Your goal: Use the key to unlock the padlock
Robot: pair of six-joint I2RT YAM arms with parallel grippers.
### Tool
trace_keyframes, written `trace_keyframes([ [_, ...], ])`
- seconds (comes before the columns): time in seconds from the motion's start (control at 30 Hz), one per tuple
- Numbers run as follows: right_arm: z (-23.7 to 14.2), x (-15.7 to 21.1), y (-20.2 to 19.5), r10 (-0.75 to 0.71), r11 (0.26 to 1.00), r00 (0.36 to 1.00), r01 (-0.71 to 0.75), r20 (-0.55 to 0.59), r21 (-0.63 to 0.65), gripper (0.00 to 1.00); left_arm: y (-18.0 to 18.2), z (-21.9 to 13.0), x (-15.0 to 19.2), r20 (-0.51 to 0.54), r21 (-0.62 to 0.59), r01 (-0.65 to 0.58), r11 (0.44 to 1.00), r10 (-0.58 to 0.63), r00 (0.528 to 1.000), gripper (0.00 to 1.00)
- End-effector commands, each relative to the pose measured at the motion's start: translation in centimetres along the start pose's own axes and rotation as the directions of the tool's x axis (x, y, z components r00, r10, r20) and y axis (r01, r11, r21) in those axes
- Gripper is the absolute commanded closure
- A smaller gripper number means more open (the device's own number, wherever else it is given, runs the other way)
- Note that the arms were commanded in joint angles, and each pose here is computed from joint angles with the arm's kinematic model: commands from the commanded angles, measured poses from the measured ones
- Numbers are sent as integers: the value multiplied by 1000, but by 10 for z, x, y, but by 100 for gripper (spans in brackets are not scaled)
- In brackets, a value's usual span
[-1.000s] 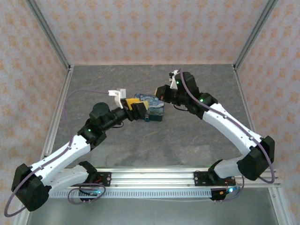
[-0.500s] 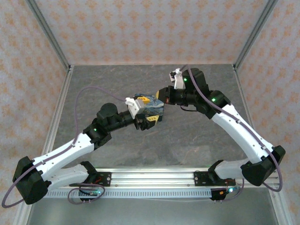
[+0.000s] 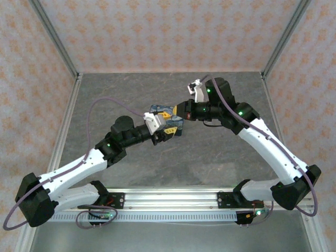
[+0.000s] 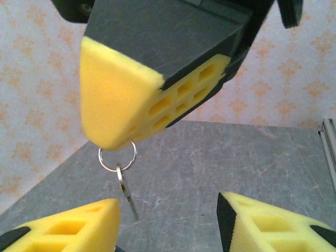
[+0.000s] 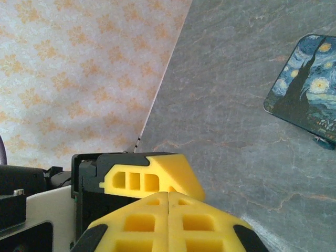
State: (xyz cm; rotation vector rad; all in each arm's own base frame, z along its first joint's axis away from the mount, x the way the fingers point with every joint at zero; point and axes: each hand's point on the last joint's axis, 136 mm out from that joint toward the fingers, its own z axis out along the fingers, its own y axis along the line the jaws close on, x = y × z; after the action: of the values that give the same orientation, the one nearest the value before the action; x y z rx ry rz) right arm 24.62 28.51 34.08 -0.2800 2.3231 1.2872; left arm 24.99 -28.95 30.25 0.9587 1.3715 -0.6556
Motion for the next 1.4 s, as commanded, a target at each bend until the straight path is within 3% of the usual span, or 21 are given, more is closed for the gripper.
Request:
trace_keyframes([
  [0.0, -9, 0, 12, -14, 999, 1000, 15, 14, -52, 100, 6, 1, -16, 32, -30, -29, 999, 30, 999, 51],
  [0.23, -8, 5, 11, -7, 998, 1000, 6, -2, -60, 100, 9, 1, -16, 27, -49, -27, 998, 29, 999, 63],
  [0.47, -8, 5, 10, -4, 998, 1000, 5, 8, -60, 100, 10, 0, -13, 6, -54, -32, 998, 32, 999, 88],
  [0.67, -15, 2, 8, -57, 998, 998, 58, 41, -33, 100, 8, -3, -6, -39, -46, -54, 997, 52, 998, 100],
  [0.7, -18, 1, 6, -81, 997, 995, 82, 56, -13, 99, 7, -4, -5, -47, -41, -59, 997, 57, 997, 100],
  [0.8, -31, 0, -3, -214, 976, 971, 208, 102, 68, 78, 2, -8, -2, -79, -11, -78, 997, 77, 994, 100],
  [0.97, -56, 5, -24, -513, 846, 849, 477, 123, 238, 48, -7, -16, 8, -174, 50, -108, 993, 115, 978, 100],
  [1.03, -63, 15, -24, -651, 750, 752, 615, 106, 242, 40, -11, -19, 11, -207, 80, -122, 989, 136, 969, 100],
  [1.13, -63, 40, -19, -828, 560, 555, 811, 82, 168, 39, -15, -20, 15, -245, 107, -142, 984, 165, 955, 100],
  [1.23, -58, 57, -18, -915, 403, 395, 908, 85, 112, 38, -18, -20, 21, -282, 132, -162, 978, 194, 940, 100],
  [1.37, -46, 63, -20, -937, 347, 345, 936, 53, 50, 40, -24, -17, 28, -311, 175, -202, 964, 249, 917, 100],
])
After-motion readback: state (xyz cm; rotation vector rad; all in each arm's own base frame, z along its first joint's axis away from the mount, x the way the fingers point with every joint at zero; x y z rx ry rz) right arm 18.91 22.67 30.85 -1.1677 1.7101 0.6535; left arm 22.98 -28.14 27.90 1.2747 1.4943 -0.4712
